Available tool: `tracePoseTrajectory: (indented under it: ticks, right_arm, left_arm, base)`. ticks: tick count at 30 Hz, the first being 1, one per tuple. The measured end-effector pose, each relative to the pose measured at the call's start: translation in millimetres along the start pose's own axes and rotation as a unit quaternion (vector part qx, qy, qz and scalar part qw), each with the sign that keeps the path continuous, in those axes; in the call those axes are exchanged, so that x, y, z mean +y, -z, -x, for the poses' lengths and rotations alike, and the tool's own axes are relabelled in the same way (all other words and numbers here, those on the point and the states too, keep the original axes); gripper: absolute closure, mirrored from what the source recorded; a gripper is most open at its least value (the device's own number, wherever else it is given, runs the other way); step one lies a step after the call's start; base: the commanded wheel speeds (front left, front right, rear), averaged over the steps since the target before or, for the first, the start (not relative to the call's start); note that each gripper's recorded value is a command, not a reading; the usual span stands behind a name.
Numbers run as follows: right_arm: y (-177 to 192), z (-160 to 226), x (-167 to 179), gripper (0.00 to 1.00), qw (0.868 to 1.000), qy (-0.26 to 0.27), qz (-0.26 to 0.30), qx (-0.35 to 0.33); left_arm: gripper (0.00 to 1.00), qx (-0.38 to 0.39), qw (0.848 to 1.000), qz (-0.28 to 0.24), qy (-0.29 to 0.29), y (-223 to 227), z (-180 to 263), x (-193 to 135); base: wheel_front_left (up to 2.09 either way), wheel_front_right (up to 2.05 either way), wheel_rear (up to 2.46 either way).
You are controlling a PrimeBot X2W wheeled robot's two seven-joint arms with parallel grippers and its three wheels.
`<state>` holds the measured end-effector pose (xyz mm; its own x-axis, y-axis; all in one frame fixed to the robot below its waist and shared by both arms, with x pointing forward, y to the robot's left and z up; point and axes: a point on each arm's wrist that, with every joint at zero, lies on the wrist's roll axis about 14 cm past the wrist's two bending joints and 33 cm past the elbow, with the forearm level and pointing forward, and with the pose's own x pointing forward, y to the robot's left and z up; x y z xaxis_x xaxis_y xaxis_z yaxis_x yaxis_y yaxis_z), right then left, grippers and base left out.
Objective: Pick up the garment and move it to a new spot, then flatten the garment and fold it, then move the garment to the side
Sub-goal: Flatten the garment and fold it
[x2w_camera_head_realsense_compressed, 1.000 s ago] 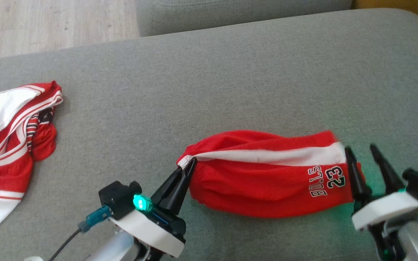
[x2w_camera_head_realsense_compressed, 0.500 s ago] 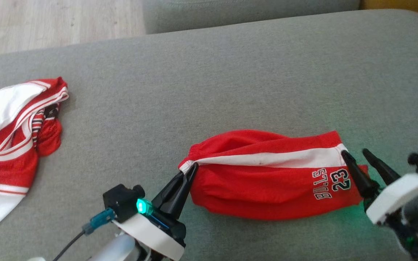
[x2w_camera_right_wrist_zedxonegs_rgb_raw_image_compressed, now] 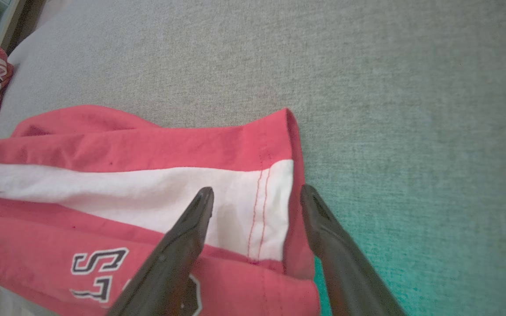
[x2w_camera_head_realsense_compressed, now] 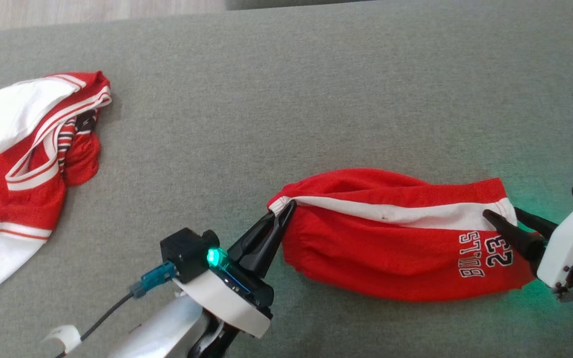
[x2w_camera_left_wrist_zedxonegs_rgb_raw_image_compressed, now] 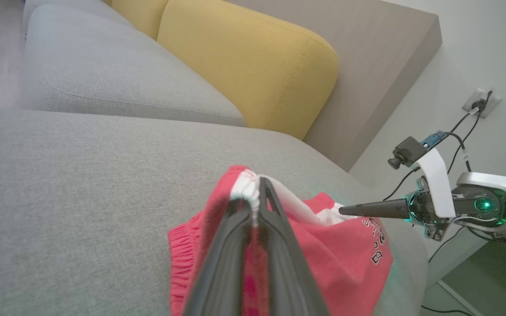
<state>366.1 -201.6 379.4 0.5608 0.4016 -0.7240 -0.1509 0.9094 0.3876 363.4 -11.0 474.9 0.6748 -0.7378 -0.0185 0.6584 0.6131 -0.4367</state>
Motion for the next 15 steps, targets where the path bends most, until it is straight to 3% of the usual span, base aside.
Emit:
tracePoseTrajectory:
  ticks: [1,2,3,4,9,15]
  right_arm:
    - [0.0,0.0,0.0,0.0,1.0,0.0,0.0,0.0]
    - [0.3,-1.8,0.0,0.3,1.0,-0.001,-0.001,0.003]
    - [0.3,-3.4,1.1,0.69,1.0,-0.004,-0.003,0.004]
    - [0.2,-4.7,2.5,1.0,1.0,-0.008,-0.006,0.005]
    - [-4.7,-4.7,5.7,1.0,1.0,-0.014,-0.002,-0.006]
    - [-59.0,15.4,-0.5,1.0,0.993,-0.002,0.008,-0.121]
  left_arm:
    - [1.0,0.0,1.0,0.0,0.0,0.0,0.0,0.0]
    - [1.0,0.0,1.0,0.002,-0.002,0.5,0.0,1.0]
    - [1.0,0.0,1.0,0.003,-0.004,1.2,0.3,2.2]
    - [1.0,0.001,1.0,0.005,-0.005,1.7,0.4,2.9]
    - [1.0,0.003,1.0,0.007,-0.006,3.5,-0.6,4.3]
    - [1.0,-0.016,0.999,-0.029,-0.003,-14.1,-5.5,8.8]
  base:
    - [0.0,0.0,0.0]
    - [0.0,0.0,0.0]
    - [0.0,0.0,0.0]
    - [0.0,0.0,0.0]
    - [0.0,0.0,0.0]
    - [0.0,0.0,0.0]
